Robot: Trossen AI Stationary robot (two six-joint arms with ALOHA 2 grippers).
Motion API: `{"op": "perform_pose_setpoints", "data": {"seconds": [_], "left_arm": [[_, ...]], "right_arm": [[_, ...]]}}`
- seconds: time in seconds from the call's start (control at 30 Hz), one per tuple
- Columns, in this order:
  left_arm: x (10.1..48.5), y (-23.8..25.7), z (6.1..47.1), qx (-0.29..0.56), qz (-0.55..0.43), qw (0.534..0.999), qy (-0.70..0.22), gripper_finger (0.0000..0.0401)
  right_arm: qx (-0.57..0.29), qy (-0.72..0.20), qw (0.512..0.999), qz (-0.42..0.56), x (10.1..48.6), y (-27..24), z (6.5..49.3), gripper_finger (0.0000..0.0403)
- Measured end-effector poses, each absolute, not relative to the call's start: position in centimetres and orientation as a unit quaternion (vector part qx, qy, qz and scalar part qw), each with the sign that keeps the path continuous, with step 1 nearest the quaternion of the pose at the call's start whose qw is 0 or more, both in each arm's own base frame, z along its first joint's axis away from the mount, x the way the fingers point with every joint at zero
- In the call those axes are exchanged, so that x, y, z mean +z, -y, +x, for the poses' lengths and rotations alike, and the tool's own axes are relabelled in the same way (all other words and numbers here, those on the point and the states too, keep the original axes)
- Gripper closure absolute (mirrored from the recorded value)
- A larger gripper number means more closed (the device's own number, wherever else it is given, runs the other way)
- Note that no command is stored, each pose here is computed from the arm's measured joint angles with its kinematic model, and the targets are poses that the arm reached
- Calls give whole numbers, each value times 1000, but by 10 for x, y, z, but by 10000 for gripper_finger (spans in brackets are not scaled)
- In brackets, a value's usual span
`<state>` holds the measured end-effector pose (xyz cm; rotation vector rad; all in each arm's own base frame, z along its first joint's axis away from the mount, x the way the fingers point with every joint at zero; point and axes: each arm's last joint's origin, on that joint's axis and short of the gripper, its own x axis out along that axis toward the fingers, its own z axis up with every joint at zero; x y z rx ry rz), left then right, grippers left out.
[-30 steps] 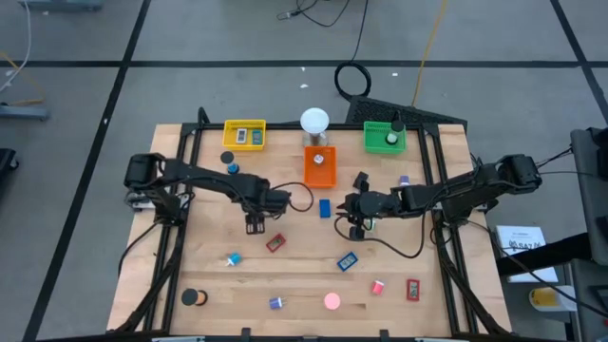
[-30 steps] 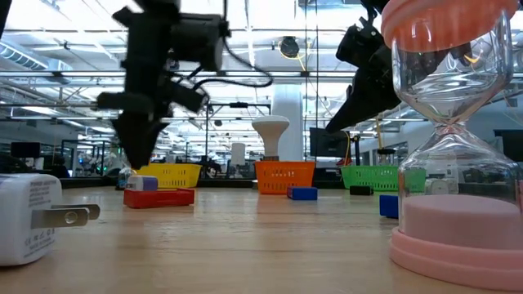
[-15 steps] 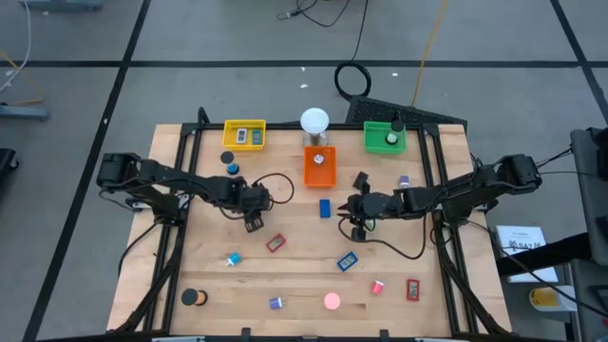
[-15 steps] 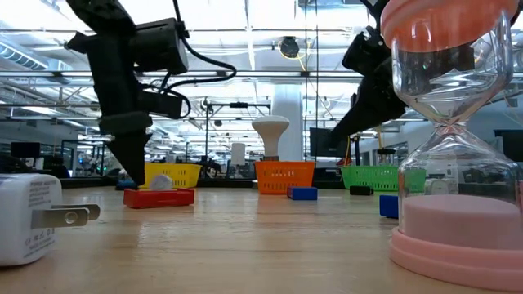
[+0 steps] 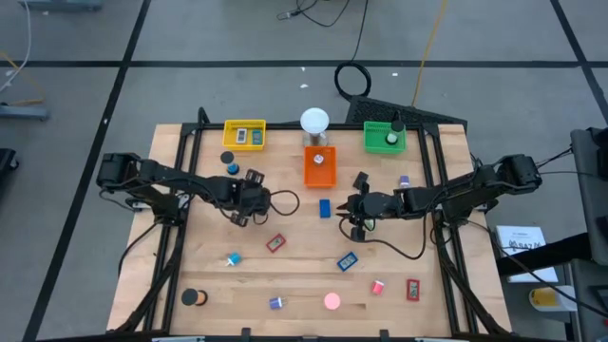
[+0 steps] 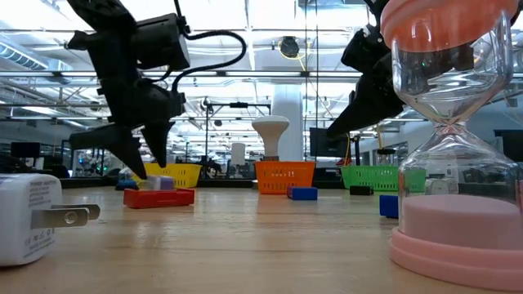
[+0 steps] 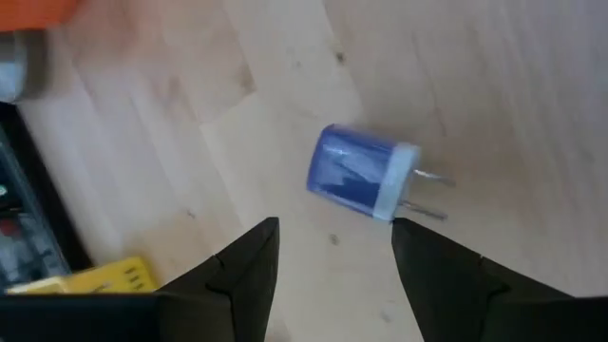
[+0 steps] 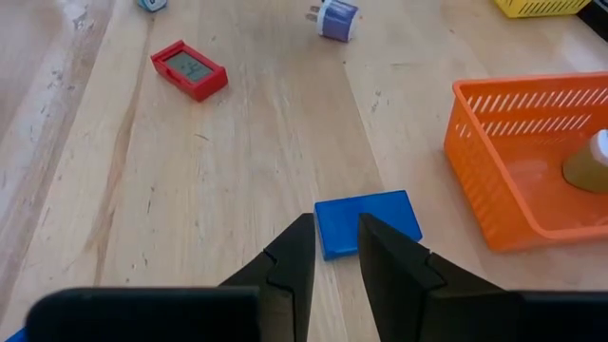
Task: Pick & Place Office items
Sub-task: Put the middle purple charger adapter into the orange bin
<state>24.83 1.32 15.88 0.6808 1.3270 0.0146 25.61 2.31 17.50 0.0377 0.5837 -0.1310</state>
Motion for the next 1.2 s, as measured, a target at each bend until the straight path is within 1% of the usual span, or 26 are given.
{"op": "perform_pose_setpoints", "data": {"seconds": [0.17, 0.27, 0.37, 0.43, 0.53, 0.73, 0.8, 0.87, 0.93, 1.07, 1.13, 1.2], "left_arm": [[157, -12, 244, -3, 297, 726, -620, 194], [157, -14, 241, 7, 287, 718, -634, 195], [156, -16, 239, 10, 264, 721, -640, 206], [155, -16, 240, -7, 244, 731, -637, 224], [155, -15, 241, -20, 233, 737, -634, 262], [152, -13, 243, -26, 239, 737, -632, 348], [151, -10, 246, -30, 245, 742, -623, 374], [153, -4, 251, -42, 251, 759, -599, 393], [155, 5, 256, -61, 262, 777, -570, 396], [167, 21, 266, -77, 278, 796, -532, 379], [174, 26, 269, -70, 282, 797, -530, 372], [181, 26, 270, -53, 287, 785, -546, 364]], "right_arm": [[-64, -290, 955, 18, 175, -23, 256, 330], [-63, -290, 955, 13, 175, -23, 256, 330], [-63, -289, 955, 13, 175, -23, 256, 330], [-63, -289, 955, 13, 175, -23, 256, 330], [-63, -289, 955, 13, 175, -23, 256, 330], [-62, -288, 956, 10, 175, -23, 256, 330], [-62, -288, 956, 10, 175, -23, 256, 330], [-62, -288, 956, 9, 175, -23, 256, 330], [-62, -288, 956, 9, 175, -23, 256, 330], [-62, -288, 956, 9, 175, -23, 256, 330], [-62, -288, 956, 9, 175, -23, 256, 330], [-62, -288, 956, 9, 175, -23, 256, 330]]}}
